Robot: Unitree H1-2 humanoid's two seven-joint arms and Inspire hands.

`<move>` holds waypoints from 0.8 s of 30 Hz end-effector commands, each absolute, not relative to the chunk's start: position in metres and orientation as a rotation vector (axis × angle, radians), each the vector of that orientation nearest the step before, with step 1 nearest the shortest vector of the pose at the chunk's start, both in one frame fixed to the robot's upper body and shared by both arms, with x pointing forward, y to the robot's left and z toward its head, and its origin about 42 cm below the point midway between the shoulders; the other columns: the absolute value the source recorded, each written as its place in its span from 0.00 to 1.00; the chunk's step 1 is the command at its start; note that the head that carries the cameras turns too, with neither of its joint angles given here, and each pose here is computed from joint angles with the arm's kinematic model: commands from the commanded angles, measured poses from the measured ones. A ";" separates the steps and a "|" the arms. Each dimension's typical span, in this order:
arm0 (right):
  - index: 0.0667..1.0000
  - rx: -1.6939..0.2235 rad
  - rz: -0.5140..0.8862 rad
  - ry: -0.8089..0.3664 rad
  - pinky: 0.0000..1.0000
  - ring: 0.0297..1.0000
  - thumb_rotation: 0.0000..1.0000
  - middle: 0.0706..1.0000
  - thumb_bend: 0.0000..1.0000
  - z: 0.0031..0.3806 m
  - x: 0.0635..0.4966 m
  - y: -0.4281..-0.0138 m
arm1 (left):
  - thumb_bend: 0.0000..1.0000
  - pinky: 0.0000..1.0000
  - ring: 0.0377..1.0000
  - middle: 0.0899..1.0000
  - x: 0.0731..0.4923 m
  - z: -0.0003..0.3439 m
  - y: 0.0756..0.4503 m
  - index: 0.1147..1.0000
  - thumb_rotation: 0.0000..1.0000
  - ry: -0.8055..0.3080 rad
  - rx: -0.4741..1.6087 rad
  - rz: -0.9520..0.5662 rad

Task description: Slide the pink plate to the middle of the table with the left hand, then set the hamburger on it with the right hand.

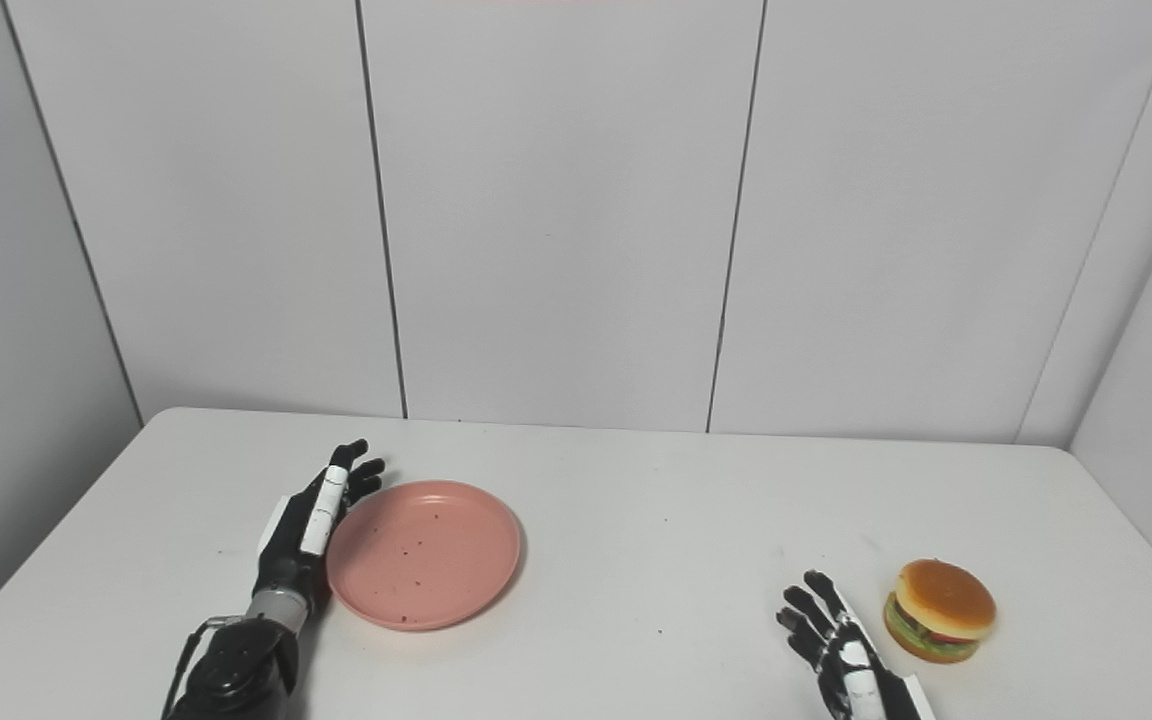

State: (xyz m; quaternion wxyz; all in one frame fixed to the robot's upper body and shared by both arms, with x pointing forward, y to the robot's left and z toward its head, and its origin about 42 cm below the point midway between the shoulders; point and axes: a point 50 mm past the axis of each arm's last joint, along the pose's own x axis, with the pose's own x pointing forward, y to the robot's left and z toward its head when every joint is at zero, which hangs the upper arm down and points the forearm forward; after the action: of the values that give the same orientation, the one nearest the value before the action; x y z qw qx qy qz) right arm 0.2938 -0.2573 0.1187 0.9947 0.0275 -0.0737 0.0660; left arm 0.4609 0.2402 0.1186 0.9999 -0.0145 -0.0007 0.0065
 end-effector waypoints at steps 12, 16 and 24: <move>0.91 0.099 0.124 -0.090 0.90 0.87 1.00 0.88 0.85 0.107 0.284 -0.227 | 0.91 0.84 0.88 0.83 0.475 0.140 0.205 0.85 0.93 -0.017 -0.021 -0.076; 0.90 0.095 0.119 -0.088 0.89 0.86 1.00 0.87 0.87 0.109 0.283 -0.221 | 0.91 0.83 0.88 0.84 0.474 0.141 0.202 0.85 0.93 -0.017 -0.014 -0.097; 0.91 0.099 0.120 -0.095 0.90 0.86 0.99 0.87 0.87 0.114 0.281 -0.213 | 0.89 0.85 0.89 0.84 0.474 0.145 0.189 0.85 0.93 -0.012 -0.007 -0.146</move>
State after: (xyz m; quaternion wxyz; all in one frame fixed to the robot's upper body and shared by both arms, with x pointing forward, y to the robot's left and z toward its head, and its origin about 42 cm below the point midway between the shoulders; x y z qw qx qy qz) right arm 0.2873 -0.2246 0.1210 0.9957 0.0334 -0.0651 0.0569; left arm 0.4634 0.2073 0.1246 0.9990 -0.0114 0.0145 -0.0404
